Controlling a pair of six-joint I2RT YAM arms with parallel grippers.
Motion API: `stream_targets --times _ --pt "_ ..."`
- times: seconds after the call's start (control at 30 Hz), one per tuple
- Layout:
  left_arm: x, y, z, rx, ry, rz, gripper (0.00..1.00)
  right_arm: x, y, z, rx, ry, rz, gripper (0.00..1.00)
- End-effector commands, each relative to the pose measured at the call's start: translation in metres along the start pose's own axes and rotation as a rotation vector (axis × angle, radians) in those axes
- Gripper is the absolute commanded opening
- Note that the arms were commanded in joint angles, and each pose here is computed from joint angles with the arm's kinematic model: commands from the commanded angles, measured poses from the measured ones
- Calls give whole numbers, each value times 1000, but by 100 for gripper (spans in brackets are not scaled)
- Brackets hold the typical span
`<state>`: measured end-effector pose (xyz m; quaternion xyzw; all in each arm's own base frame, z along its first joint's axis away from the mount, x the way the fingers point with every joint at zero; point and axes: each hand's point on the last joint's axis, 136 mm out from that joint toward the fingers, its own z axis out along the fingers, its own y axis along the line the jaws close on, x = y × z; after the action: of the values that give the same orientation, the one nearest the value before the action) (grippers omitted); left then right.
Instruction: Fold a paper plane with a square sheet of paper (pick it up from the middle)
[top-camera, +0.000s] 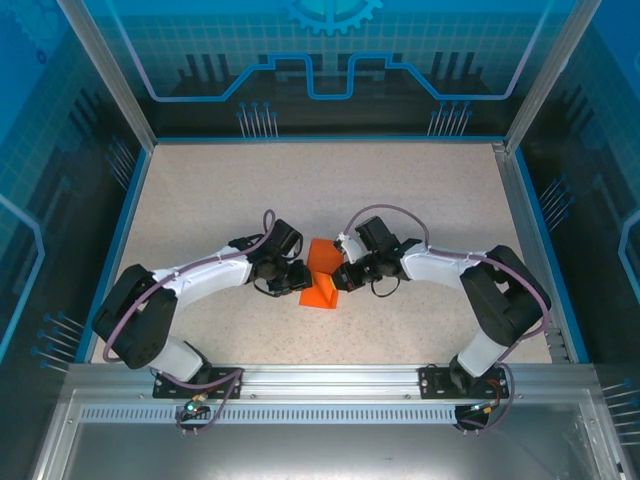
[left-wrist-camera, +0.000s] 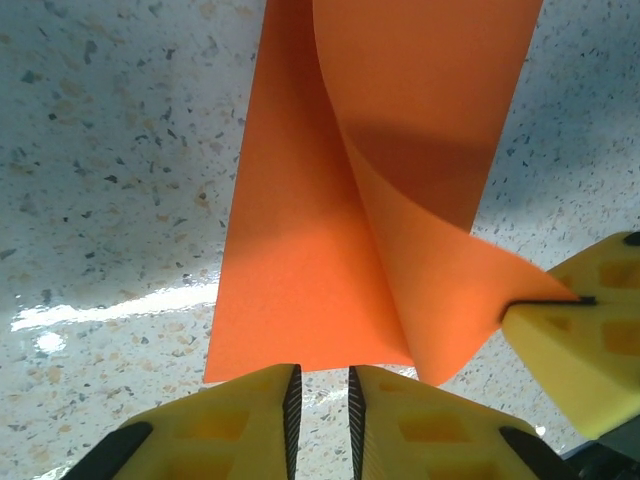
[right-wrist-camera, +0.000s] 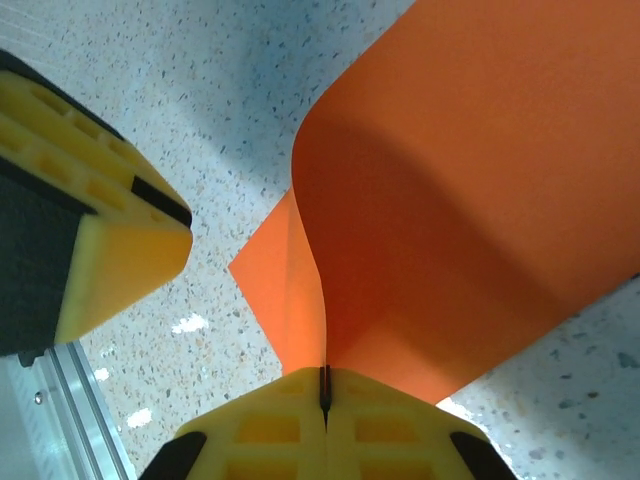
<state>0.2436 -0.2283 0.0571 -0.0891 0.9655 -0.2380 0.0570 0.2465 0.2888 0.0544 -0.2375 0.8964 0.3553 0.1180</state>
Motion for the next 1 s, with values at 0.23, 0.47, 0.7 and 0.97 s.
stream_targets --times 0.23,0.47,0.7,0.97 --pt "2 0 8 -7 10 1 20 -8 -17 3 63 48 -11 0" --pt "2 2 8 -16 7 0 20 -5 -22 2 97 78 -16 1" --pt "4 1 10 -18 14 2 20 -2 -28 5 130 120 -12 2" --pt "7 2 15 -28 25 5 19 -6 -31 8 162 134 -17 2"
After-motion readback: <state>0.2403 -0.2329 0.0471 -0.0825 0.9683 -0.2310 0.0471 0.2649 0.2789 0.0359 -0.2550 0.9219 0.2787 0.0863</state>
